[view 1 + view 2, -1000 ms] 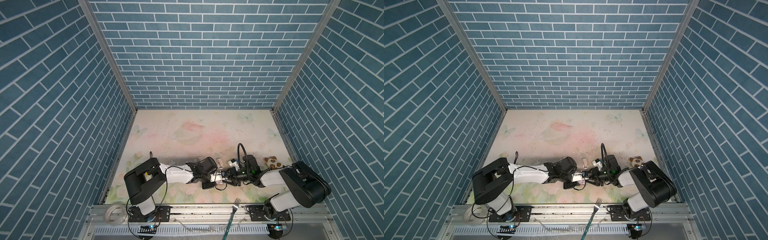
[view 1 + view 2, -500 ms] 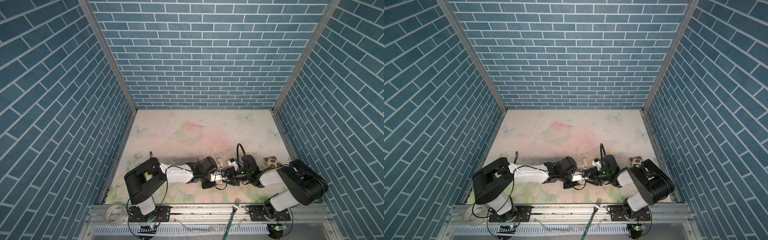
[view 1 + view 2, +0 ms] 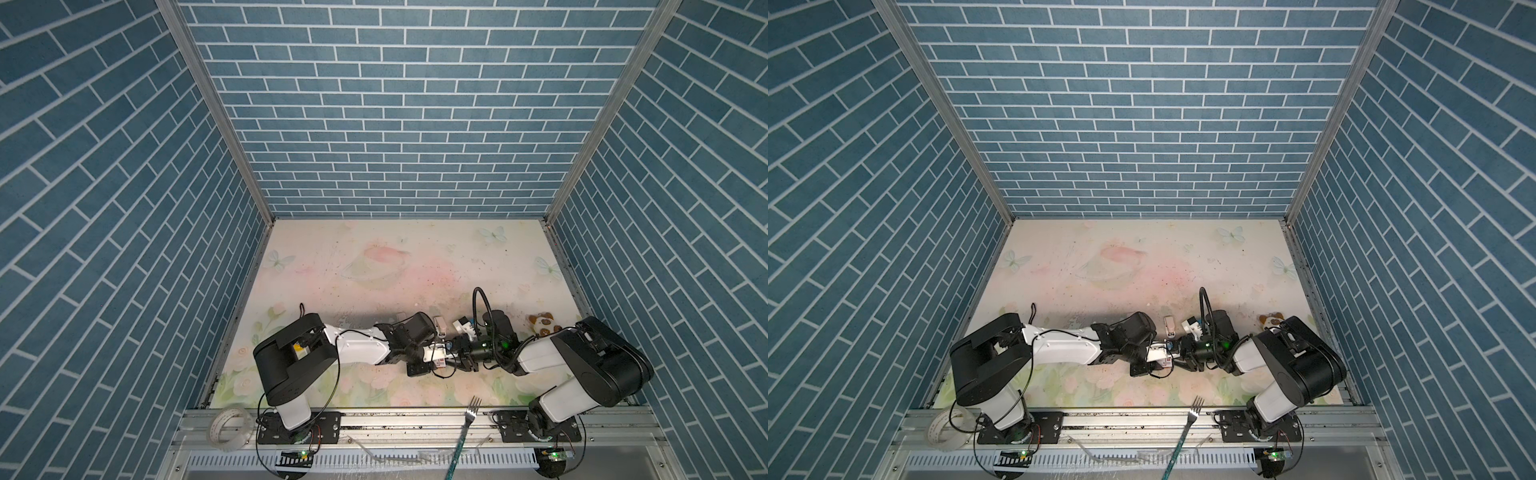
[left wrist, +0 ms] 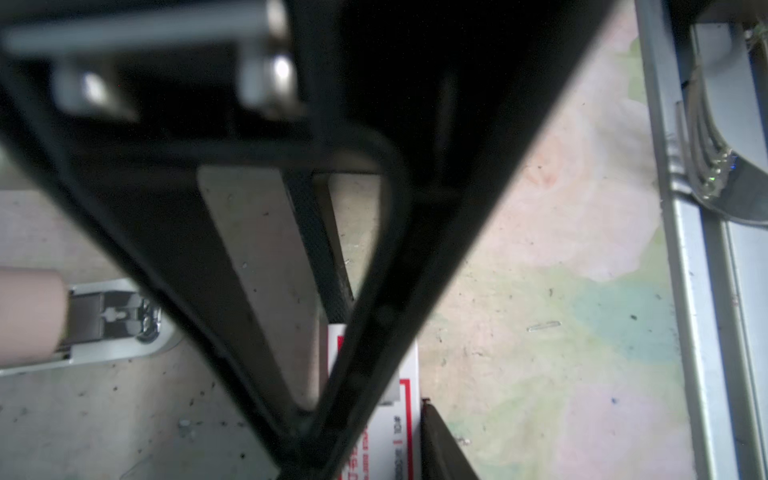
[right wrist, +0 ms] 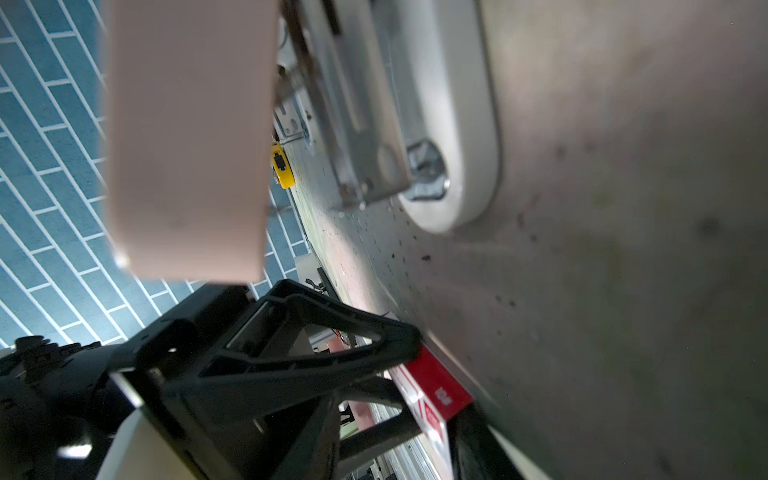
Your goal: Load the staples into the stapler
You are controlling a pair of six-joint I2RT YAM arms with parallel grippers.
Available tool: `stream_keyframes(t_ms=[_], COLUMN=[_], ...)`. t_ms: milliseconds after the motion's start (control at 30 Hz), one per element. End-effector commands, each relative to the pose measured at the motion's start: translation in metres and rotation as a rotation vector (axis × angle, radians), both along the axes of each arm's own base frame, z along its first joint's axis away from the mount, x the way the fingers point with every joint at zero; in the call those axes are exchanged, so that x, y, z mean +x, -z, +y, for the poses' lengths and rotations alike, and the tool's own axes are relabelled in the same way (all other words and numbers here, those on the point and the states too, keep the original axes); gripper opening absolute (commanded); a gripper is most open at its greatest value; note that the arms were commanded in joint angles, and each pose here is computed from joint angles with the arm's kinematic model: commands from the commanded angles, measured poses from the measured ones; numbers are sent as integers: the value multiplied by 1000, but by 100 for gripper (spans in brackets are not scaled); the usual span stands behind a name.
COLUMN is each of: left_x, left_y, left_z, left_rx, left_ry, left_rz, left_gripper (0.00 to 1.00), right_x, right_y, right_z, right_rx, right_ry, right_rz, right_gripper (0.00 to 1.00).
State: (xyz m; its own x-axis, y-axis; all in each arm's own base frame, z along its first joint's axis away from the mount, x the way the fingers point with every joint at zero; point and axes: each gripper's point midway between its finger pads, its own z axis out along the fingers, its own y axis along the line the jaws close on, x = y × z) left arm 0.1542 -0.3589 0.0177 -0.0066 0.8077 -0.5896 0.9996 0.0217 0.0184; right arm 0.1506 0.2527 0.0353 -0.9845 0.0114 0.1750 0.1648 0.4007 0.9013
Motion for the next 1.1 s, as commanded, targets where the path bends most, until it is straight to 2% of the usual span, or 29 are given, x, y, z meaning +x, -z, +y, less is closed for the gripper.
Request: stream_keyframes(t_ms=[0, 267, 467, 733, 1067], left_x=[-15, -10, -2, -6, -7], left_y=[33, 14, 1, 4, 4], left_z=[26, 29, 36, 43, 38], left_rx=[135, 131, 149, 171, 168], left_ry=[4, 16, 14, 18, 22], left_rz=[73, 39, 38, 57, 77], left_gripper=[40, 52, 56, 55, 46], right_x=[-4, -9, -4, -1, 3], right_y=[10, 21, 22, 25, 31], right_z=[-2, -11, -11, -11, -9], right_rx=[-43, -107, -119, -124, -128], right_ry=[5, 17, 24, 28, 32], right_rz=[35, 33, 12, -2, 1], right_gripper=[44, 46, 47, 47, 40])
